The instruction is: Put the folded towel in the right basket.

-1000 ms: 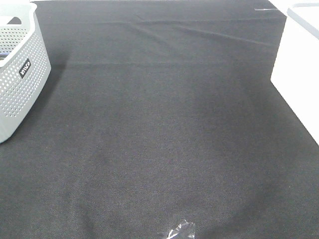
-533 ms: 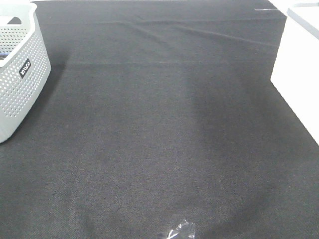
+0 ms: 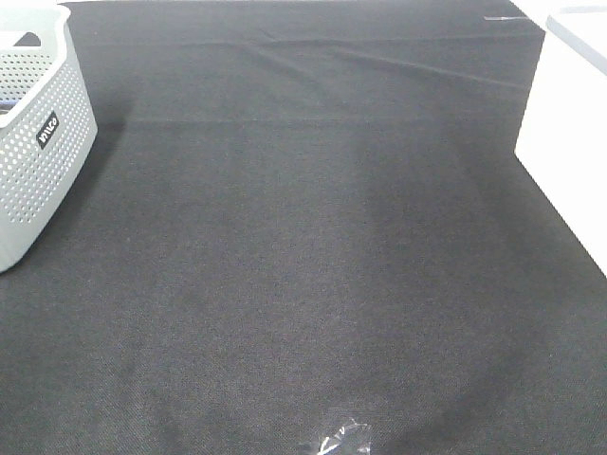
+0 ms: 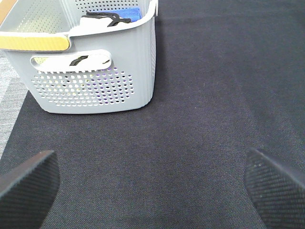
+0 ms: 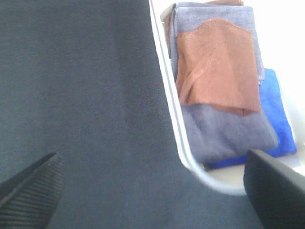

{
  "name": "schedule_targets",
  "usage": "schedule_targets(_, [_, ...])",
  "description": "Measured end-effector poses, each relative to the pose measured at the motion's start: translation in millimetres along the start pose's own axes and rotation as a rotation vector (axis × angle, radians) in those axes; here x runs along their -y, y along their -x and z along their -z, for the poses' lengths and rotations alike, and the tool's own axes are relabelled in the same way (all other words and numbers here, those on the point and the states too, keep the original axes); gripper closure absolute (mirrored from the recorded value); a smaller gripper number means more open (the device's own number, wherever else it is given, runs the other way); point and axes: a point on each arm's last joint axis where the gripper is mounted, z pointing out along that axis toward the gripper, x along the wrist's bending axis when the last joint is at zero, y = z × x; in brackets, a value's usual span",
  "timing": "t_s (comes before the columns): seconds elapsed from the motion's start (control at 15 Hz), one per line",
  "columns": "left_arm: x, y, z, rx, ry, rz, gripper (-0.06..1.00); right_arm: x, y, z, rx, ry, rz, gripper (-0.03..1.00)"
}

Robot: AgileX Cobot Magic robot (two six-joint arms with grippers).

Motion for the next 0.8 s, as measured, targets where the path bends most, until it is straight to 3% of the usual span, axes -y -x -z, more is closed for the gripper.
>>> schedule_targets(0.13, [0.0, 0.0, 0.0, 0.0, 0.0, 0.0, -0.04, 37.3, 4.6, 21.5, -0.013, 0.078, -0.004, -0.02])
schedule_targets(0.2, [0.0, 0.0, 0.0, 0.0, 0.0, 0.0, -0.04, 37.3, 4.6, 21.5, -0.013, 0.078, -0.004, -0.02])
schedule_targets(0.4, [0.0, -0.1, 0.0, -0.001, 0.0, -0.001, -0.04, 108.2, 12.0, 43.7, -0.021, 0.167, 0.0, -0.02])
schedule_targets(0.8, [0.0, -0.1, 0.0, -0.001, 0.0, -0.001, -0.04, 215.7, 18.1, 56.2, -0.063, 0.369, 0.013, -0.02])
